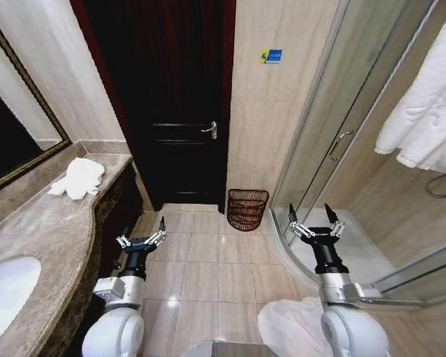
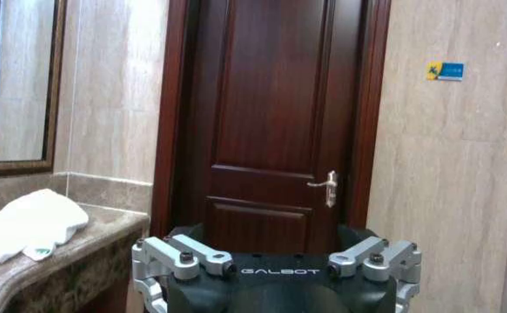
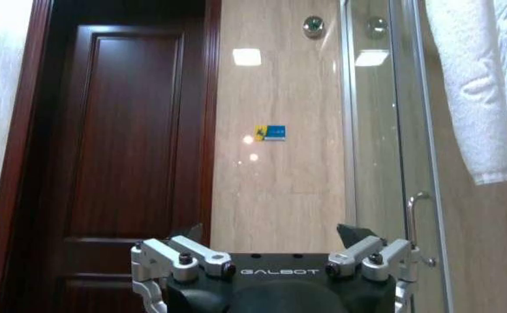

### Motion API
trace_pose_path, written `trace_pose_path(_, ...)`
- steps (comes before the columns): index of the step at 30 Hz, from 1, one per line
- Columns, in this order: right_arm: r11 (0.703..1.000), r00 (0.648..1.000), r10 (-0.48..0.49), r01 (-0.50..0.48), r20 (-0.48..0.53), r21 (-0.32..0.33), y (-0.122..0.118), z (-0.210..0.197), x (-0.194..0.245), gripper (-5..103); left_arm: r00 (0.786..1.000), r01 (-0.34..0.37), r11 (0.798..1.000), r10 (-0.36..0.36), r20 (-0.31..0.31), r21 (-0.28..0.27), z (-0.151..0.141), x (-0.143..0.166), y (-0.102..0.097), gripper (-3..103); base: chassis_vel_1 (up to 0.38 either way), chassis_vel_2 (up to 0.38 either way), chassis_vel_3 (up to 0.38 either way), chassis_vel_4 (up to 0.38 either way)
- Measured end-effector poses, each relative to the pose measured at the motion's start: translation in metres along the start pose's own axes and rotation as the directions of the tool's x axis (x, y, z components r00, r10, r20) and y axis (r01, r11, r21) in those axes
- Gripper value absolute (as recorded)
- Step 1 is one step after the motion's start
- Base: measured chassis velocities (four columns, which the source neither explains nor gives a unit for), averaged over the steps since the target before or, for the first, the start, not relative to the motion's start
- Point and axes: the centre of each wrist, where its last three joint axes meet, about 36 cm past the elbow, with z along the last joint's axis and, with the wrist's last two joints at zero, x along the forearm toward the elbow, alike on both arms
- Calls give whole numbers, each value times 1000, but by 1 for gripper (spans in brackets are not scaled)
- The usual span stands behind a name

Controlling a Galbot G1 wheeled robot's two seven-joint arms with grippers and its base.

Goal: Discard the used towel into the hamper.

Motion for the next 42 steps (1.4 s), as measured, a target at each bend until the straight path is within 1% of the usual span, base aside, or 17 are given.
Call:
trace_pose_path(2,1000,1000,7,-7,1,2,3,3,2,100,998,-21,1000,20,56,12,19,1,-4,100,0,0,0,0)
trace_pose_path(3,1000,1000,7,-7,1,2,3,3,2,100,998,-21,1000,20,56,12,19,1,-4,100,0,0,0,0)
trace_pose_path(6,1000,1000,8,-8,-6,-4,7,1,7,100,994,-37,999,33,106,33,31,2,-13,100,0,0,0,0)
trace_pose_path(11,1000,1000,9,-9,-8,-6,8,-3,7,100,992,-16,1000,13,126,21,28,0,-15,100,0,0,0,0)
trace_pose_path(13,1000,1000,10,-10,-9,-14,8,-5,6,100,990,8,1000,-10,140,18,23,-4,-15,100,0,0,0,0)
trace_pose_path(16,1000,1000,14,-14,-10,-21,8,-5,5,100,988,21,1000,-22,150,11,19,-5,-14,100,0,0,0,0)
trace_pose_path(18,1000,1000,16,-17,-8,-26,8,-5,5,100,988,24,1000,-26,151,13,19,-5,-15,100,0,0,0,0)
trace_pose_path(20,999,1000,16,-17,-7,-45,10,-5,5,100,988,30,999,-32,151,17,20,-4,-16,100,0,0,0,0)
trace_pose_path(23,999,1000,11,-11,-5,-51,10,-6,5,100,988,29,999,-30,149,14,21,-4,-17,100,0,0,0,0)
trace_pose_path(27,999,1000,-1,1,0,-54,9,-8,4,100,988,4,1000,-6,153,10,18,-2,-16,100,0,0,0,0)
trace_pose_path(28,998,1000,-4,4,2,-57,8,-9,4,100,987,-19,1000,18,159,1,17,0,-15,100,0,0,0,0)
trace_pose_path(30,998,1000,-10,10,4,-60,6,-10,5,100,986,-39,999,39,162,-4,16,1,-14,100,0,0,0,0)
trace_pose_path(33,998,1000,-16,16,6,-62,6,-12,6,100,986,-46,999,46,162,-8,15,2,-15,100,0,0,0,0)
trace_pose_path(37,998,1000,-14,14,9,-64,7,-12,6,100,985,-41,999,43,165,-15,16,2,-16,100,0,0,0,0)
trace_pose_path(42,998,1000,2,-2,10,-66,8,-14,7,100,983,8,999,-1,183,-38,14,-2,-15,100,-49,49,44,-48)
